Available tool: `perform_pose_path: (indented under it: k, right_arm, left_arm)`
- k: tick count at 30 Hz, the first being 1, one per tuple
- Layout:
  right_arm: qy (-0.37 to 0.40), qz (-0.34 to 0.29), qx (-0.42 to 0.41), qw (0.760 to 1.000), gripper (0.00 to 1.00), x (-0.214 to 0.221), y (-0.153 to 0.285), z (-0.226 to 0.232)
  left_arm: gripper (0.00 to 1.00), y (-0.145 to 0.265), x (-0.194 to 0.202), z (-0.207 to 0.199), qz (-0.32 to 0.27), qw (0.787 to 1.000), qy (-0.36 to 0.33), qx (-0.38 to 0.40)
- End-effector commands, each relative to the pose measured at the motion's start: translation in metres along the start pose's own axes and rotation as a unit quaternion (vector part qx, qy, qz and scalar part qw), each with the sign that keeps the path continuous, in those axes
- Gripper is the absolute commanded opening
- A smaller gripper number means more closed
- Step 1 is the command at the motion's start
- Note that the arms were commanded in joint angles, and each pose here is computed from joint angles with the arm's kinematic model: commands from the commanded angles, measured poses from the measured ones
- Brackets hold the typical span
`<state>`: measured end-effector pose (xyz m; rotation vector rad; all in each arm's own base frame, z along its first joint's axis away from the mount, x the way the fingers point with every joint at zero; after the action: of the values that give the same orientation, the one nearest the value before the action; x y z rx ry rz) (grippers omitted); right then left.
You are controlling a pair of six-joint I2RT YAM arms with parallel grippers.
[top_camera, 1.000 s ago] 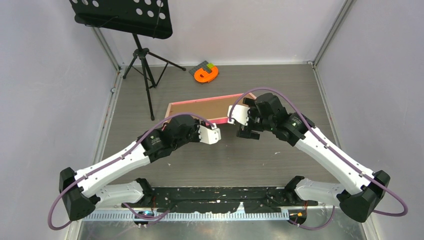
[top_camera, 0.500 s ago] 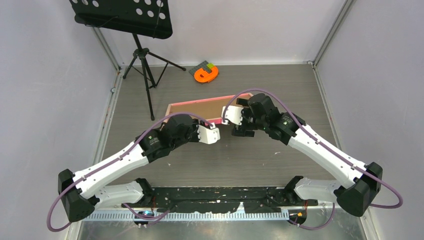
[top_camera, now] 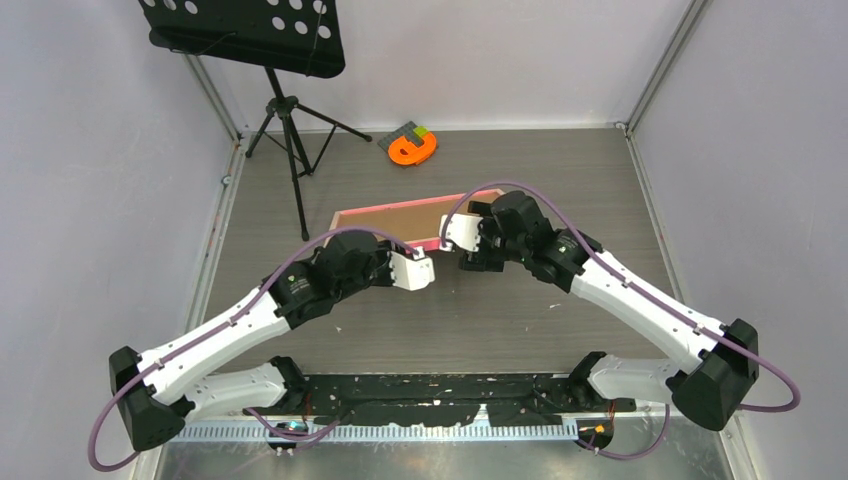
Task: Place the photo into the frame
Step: Turn over the photo frame at the center of the board.
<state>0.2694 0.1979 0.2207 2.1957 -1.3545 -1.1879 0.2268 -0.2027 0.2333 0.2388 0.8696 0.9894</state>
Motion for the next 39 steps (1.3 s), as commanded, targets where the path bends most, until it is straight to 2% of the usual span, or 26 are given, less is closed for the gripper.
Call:
perform_pose_path:
  k: [1,12,21,26,27,35,37,39]
  right_arm:
    - [0.005,-0.024,0.015,1.000,0.79,-0.013,-0.009,-0.009]
    - [0.001,-0.021,0.008,1.000,0.60,-0.017,-0.026,-0.009]
    - [-0.001,-0.019,0.004,1.000,0.32,-0.018,-0.021,-0.008]
    - [-0.002,-0.021,0.005,1.000,0.09,-0.021,-0.013,-0.011]
    - [-0.002,-0.023,0.006,1.000,0.07,-0.022,-0.010,-0.012]
    - [-0.005,-0.042,0.000,0.999,0.06,-0.032,0.002,-0.013]
    - [-0.006,-0.040,-0.003,0.999,0.19,-0.032,0.001,-0.012]
    - [-0.007,-0.038,-0.004,0.999,0.39,-0.031,-0.001,-0.011]
  left_arm:
    - [0.00,0.010,-0.017,0.016,-0.050,0.998,0.031,-0.033]
    - [0.00,0.011,-0.015,0.016,-0.048,0.998,0.032,-0.031]
    - [0.00,0.010,-0.015,0.019,-0.049,0.998,0.033,-0.034]
    - [0.00,0.011,-0.015,0.025,-0.044,0.998,0.031,-0.046]
    - [0.00,0.011,-0.015,0.027,-0.043,0.997,0.032,-0.048]
    - [0.00,0.013,-0.014,0.035,-0.042,0.997,0.041,-0.051]
    - [0.00,0.012,-0.015,0.034,-0.044,0.997,0.044,-0.046]
    - [0.00,0.011,-0.016,0.033,-0.044,0.997,0.047,-0.042]
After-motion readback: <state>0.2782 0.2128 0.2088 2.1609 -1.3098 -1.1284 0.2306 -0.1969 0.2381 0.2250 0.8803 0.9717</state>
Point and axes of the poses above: each gripper's point midway between its finger pads, its own y axis back along the fingers, its own z axis along the line the jaws close on, x = y × z, the point moved 2 cm from there along y, back along the fingers, and after that the axes turned 2 degrees about y, right-handed, at the moved point
